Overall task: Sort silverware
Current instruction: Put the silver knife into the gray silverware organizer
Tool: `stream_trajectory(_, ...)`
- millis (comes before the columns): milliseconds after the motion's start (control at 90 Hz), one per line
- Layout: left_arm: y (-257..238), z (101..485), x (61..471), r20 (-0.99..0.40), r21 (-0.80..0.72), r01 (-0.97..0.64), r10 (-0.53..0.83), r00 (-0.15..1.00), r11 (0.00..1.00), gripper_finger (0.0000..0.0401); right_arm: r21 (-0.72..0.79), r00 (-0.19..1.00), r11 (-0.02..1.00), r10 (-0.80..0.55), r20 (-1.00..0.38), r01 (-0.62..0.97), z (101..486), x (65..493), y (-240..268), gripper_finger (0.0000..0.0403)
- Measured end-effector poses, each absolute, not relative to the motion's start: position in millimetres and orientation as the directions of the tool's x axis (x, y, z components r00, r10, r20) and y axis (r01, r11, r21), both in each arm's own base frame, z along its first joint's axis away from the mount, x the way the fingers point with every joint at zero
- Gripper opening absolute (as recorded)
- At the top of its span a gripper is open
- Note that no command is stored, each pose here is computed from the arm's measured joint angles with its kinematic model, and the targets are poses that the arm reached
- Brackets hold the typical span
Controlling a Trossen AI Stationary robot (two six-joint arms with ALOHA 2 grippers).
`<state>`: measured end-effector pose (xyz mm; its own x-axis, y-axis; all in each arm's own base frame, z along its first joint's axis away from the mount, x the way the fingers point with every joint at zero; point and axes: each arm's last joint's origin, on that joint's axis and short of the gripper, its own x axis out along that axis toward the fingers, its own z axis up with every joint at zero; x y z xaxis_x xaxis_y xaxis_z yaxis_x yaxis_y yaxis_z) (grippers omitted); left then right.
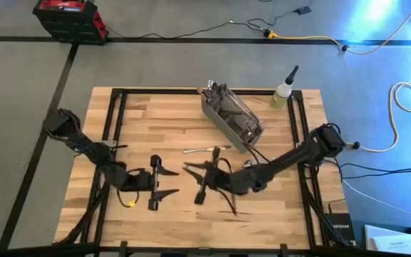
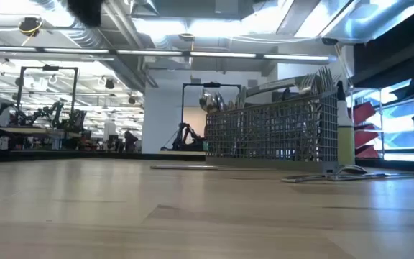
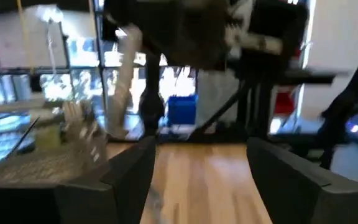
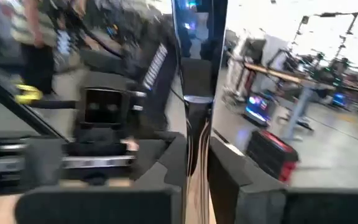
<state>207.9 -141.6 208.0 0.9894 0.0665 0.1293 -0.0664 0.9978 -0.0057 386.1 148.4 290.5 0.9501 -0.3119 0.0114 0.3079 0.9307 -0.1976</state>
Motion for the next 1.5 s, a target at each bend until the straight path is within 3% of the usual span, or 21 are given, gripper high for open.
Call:
stream_trajectory(211, -122.8, 185.4, 204.0, 0.06, 0.034, -0.123, 0.121, 0.991, 0.992, 0.0239, -0.184, 0.935, 0.925, -0.35, -0.066, 0.333, 296.4, 397.7, 82.0, 0.0019)
stream_trajectory(467, -74.6, 144.6, 202.6, -0.132, 0.013, -0.26, 0.259, 0.957, 0.966, 0.0239, -0.15, 0.895, 0.904, -0.42, -0.147, 0.4, 289.3, 406.5, -8.0, 0.0019)
stream_trajectory(756, -51.2, 135.8, 204.7, -0.183, 0.08, -0.265, 0.276, 0.944, 0.961, 0.0239, 0.044, 0.761, 0.765, -0.629, -0.161, 0.642, 250.8, 384.9, -81.0, 0.0019)
stream_trajectory(922, -49.7, 131.2, 204.0, -0.227, 0.151, -0.248, 0.278, 0.933, 0.957, 0.0239, 0.042, 0.647, 0.652, -0.74, -0.185, 0.757, 229.4, 372.3, -88.0, 0.0019)
stream_trajectory(1122, -48.8, 127.0, 202.9, -0.264, 0.209, -0.232, 0.283, 0.922, 0.95, 0.0239, 0.084, 0.664, 0.659, -0.738, -0.122, 0.748, 235.4, 373.7, -80.7, 0.0019)
stream_trajectory(1500, -45.4, 124.0, 202.7, -0.291, 0.271, -0.222, 0.3, 0.908, 0.936, 0.0239, 0.048, 0.597, 0.595, -0.795, -0.113, 0.802, 287.2, 340.3, -50.1, 0.0019)
